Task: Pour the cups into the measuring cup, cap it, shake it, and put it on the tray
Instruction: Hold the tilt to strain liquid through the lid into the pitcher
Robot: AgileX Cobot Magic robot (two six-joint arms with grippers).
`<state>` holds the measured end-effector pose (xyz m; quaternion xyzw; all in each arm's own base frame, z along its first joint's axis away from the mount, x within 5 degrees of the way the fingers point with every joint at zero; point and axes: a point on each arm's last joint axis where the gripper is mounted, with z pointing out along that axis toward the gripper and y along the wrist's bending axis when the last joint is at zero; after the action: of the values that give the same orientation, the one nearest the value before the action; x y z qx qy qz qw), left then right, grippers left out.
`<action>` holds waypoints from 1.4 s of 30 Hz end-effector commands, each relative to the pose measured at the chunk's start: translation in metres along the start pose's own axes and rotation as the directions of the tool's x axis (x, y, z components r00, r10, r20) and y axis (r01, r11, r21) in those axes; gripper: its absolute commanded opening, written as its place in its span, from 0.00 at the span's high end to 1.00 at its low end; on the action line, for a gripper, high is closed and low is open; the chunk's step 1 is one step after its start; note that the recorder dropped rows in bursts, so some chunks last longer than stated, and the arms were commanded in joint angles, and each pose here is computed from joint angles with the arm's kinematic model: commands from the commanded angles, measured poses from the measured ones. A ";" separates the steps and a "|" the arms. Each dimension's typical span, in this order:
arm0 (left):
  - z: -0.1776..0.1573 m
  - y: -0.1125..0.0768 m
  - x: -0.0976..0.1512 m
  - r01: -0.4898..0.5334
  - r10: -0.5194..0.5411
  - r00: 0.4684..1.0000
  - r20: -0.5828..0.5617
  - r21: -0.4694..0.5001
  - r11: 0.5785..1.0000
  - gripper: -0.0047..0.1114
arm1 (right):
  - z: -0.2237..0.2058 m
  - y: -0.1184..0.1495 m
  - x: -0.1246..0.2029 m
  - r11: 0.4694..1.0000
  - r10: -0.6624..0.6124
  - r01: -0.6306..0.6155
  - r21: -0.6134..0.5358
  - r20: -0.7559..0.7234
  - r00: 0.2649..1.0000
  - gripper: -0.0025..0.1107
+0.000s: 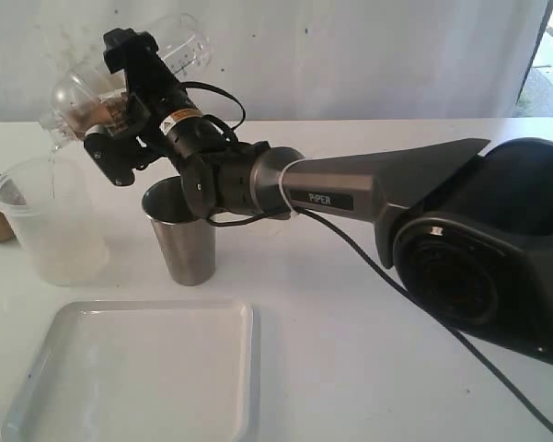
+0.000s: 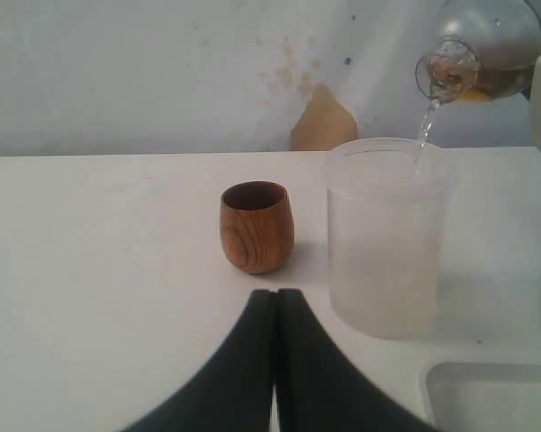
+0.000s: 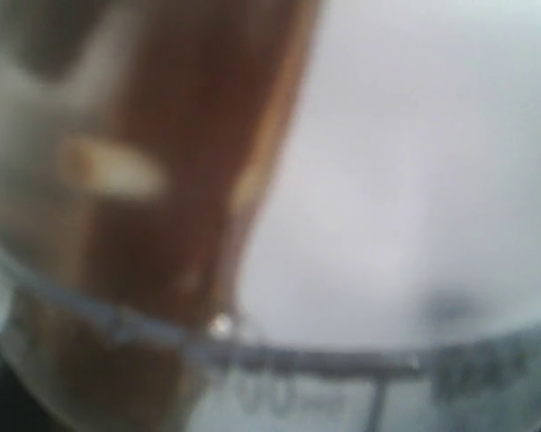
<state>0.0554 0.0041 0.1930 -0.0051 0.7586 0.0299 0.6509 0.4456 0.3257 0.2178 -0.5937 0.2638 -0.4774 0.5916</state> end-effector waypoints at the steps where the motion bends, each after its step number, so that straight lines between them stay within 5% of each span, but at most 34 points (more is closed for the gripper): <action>1: 0.000 0.000 0.001 -0.002 0.002 1.000 0.004 0.003 1.000 0.96 | 0.002 -0.016 0.007 0.997 -0.013 0.016 0.072 -0.037 0.999 0.98; 42: 0.000 0.000 0.001 -0.002 0.002 1.000 0.004 0.003 1.000 0.96 | 0.000 -0.021 -0.003 0.989 -0.098 0.096 0.116 0.018 0.995 0.98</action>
<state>0.0554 0.0041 0.1930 -0.0051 0.7586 0.0299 0.6509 0.4410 0.3325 0.2196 -0.6037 0.2182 -0.4888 0.5908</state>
